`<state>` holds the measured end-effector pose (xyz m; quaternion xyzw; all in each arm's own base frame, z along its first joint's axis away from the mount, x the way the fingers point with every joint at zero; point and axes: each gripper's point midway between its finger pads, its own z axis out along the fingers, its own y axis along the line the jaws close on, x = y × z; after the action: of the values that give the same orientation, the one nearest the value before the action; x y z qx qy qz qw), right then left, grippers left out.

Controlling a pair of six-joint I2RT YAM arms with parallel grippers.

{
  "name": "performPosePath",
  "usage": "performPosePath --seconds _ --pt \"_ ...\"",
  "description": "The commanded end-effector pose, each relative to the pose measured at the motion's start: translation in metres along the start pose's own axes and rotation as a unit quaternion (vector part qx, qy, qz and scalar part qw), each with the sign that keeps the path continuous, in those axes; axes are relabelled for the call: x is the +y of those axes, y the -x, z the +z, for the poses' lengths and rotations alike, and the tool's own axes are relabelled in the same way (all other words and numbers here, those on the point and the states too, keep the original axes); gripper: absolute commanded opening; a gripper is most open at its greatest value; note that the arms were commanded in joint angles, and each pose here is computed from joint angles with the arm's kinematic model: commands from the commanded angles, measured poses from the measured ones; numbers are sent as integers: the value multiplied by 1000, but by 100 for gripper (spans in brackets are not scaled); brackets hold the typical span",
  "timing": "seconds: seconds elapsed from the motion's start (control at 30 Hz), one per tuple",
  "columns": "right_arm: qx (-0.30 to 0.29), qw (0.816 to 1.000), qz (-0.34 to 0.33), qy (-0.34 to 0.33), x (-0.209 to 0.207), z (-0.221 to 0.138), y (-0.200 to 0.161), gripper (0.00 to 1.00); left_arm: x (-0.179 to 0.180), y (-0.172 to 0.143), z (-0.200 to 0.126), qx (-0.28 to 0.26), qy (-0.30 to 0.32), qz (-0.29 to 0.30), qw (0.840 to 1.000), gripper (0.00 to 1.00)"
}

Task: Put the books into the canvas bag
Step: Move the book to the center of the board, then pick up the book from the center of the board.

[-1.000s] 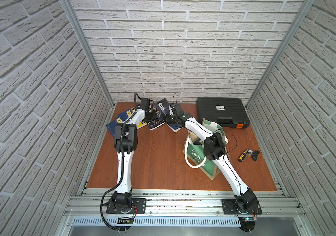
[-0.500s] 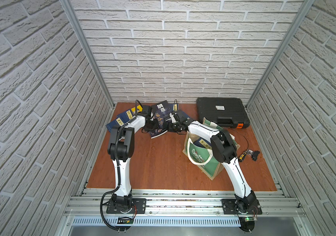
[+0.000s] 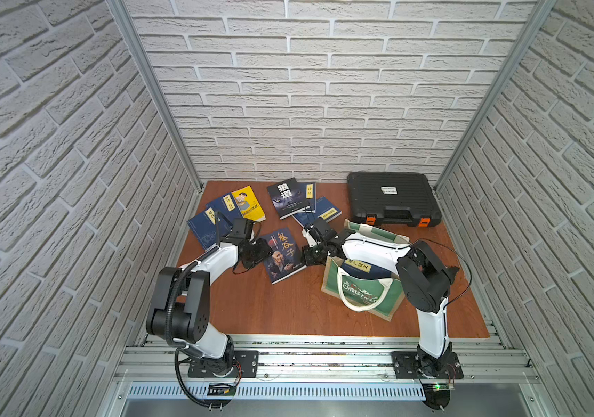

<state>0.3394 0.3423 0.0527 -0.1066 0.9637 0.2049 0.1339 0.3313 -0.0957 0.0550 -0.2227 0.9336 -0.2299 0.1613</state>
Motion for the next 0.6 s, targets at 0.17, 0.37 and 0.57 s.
performPosePath --seconds 0.17,0.37,0.57 --pt "10 998 -35 -53 -3 -1 11 41 -1 1 -4 -9 -100 -47 994 61" --pt "42 997 -36 -52 -1 27 12 41 3 1 2 -2 -111 -53 992 61" --pt "71 996 -29 -45 -4 47 -4 31 24 -10 20 21 -84 -62 994 60"
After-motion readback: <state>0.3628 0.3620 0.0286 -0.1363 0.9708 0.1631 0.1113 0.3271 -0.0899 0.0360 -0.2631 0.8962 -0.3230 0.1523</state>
